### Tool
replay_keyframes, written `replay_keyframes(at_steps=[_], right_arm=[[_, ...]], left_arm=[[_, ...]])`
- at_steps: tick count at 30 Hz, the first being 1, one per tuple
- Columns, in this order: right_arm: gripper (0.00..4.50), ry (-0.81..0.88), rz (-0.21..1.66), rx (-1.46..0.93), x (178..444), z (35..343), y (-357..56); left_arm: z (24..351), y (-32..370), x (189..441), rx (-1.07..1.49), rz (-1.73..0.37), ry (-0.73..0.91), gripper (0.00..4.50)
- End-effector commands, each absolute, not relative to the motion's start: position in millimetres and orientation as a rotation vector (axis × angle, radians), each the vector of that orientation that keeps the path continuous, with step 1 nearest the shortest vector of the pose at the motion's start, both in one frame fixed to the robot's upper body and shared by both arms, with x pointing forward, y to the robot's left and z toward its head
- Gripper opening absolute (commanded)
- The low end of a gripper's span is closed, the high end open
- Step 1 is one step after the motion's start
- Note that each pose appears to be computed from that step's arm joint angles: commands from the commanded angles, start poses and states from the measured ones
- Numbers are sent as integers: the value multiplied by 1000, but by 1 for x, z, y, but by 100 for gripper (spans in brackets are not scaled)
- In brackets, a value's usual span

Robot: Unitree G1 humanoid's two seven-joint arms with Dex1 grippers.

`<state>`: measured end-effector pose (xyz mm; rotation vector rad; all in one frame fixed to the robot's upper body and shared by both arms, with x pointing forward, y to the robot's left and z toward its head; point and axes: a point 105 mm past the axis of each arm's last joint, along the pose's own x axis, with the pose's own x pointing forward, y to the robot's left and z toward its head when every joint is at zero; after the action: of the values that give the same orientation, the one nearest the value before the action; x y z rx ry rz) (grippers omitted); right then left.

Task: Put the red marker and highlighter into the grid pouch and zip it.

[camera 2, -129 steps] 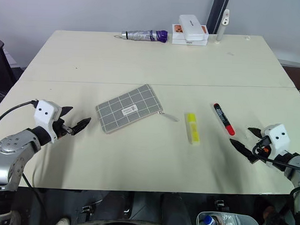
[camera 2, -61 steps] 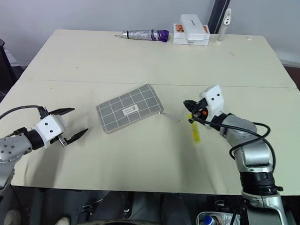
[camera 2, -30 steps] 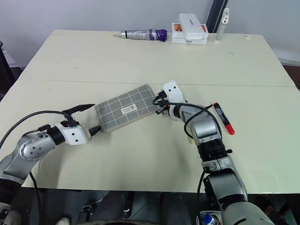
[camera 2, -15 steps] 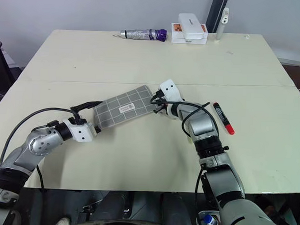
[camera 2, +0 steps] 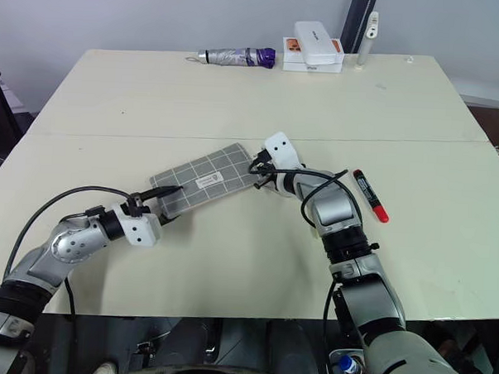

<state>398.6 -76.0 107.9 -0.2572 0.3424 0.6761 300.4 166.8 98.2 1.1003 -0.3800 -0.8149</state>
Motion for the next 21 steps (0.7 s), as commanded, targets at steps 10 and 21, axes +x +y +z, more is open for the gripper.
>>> replay_keyframes(at_steps=[10,21], right_arm=[[0,179,601,-273,407,155,-97],[282,91,620,-295,372,200,-142]], left_arm=[[131,172,307,906,-672,-388,4],[164,160,306,704,-572,-374,0]])
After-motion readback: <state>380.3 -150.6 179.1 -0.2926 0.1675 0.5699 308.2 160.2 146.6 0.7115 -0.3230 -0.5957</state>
